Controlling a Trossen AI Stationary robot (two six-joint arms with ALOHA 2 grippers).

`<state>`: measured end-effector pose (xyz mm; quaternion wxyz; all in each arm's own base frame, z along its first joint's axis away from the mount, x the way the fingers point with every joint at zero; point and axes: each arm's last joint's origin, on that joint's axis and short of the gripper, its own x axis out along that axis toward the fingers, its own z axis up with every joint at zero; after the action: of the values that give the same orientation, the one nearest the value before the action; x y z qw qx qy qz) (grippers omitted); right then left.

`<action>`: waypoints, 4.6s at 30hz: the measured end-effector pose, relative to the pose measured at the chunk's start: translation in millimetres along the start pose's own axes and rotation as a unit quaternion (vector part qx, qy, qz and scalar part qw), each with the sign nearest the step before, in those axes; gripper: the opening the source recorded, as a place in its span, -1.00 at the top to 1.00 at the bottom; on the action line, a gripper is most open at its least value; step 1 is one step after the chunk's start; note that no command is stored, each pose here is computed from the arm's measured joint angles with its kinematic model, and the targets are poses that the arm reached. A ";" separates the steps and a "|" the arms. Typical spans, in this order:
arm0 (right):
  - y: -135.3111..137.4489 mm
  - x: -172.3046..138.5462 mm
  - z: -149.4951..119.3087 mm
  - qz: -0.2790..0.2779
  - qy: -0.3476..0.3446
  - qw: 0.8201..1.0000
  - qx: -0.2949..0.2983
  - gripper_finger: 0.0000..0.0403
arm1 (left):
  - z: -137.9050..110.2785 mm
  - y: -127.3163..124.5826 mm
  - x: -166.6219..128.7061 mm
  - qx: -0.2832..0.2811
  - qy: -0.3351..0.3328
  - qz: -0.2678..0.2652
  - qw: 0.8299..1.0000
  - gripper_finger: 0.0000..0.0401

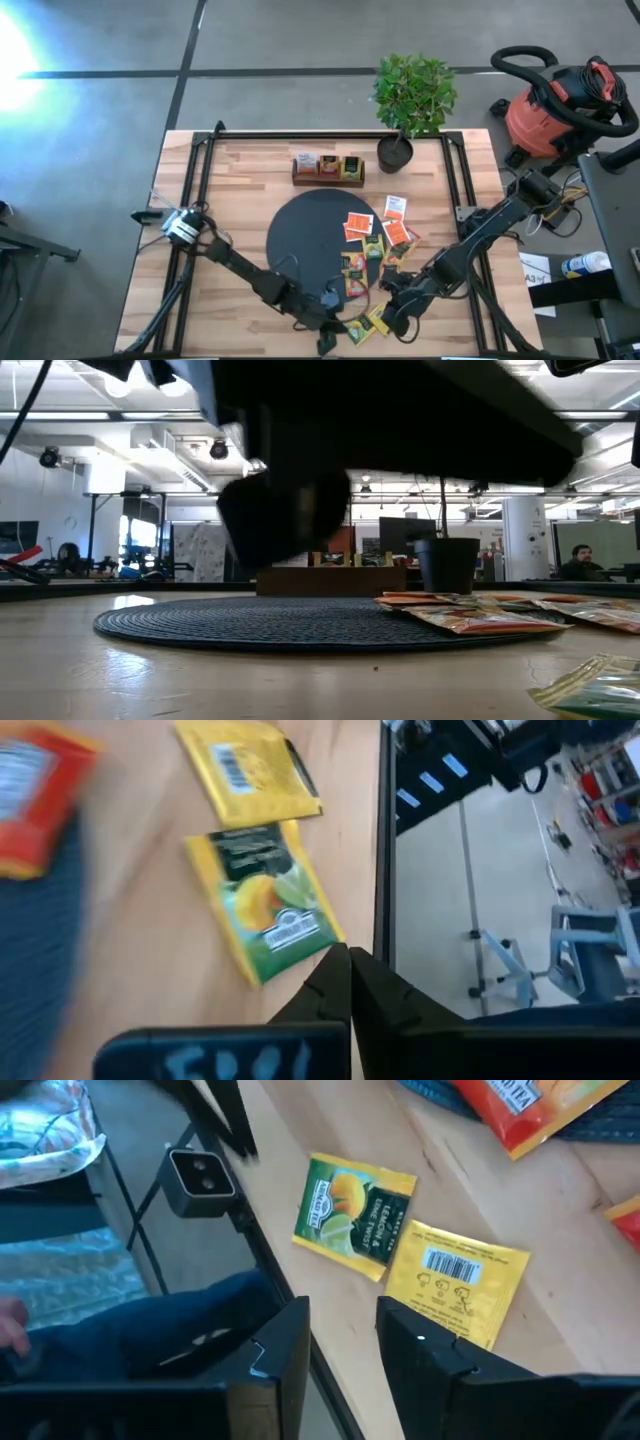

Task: Pick & Place Tea
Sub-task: Put the yellow tea bag into the right section of the brown wooden organizer

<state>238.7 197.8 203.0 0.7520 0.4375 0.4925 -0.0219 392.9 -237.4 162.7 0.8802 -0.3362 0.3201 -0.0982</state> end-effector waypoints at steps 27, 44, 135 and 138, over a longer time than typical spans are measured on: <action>-11.7 50.3 -6.2 -0.040 0.007 0.998 0.055 0.32 | 2.8 32.3 43.6 0.001 0.054 0.066 0.996 1.00; -24.4 66.0 0.7 -0.065 -0.008 0.996 0.053 0.32 | 1.0 36.6 43.9 -0.008 0.034 0.081 0.996 1.00; -147.1 -107.3 334.9 -0.421 0.116 0.801 -0.409 0.96 | 24.3 127.6 -285.3 -0.178 -0.419 0.240 0.857 1.00; -152.5 -102.3 336.3 -0.421 0.125 0.802 -0.405 0.96 | 24.7 128.7 -284.9 -0.176 -0.419 0.245 0.857 1.00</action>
<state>358.0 -165.4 228.1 0.7094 -0.1579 0.6822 -0.0800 182.0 -16.5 234.3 0.8530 -0.4052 0.0055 0.3288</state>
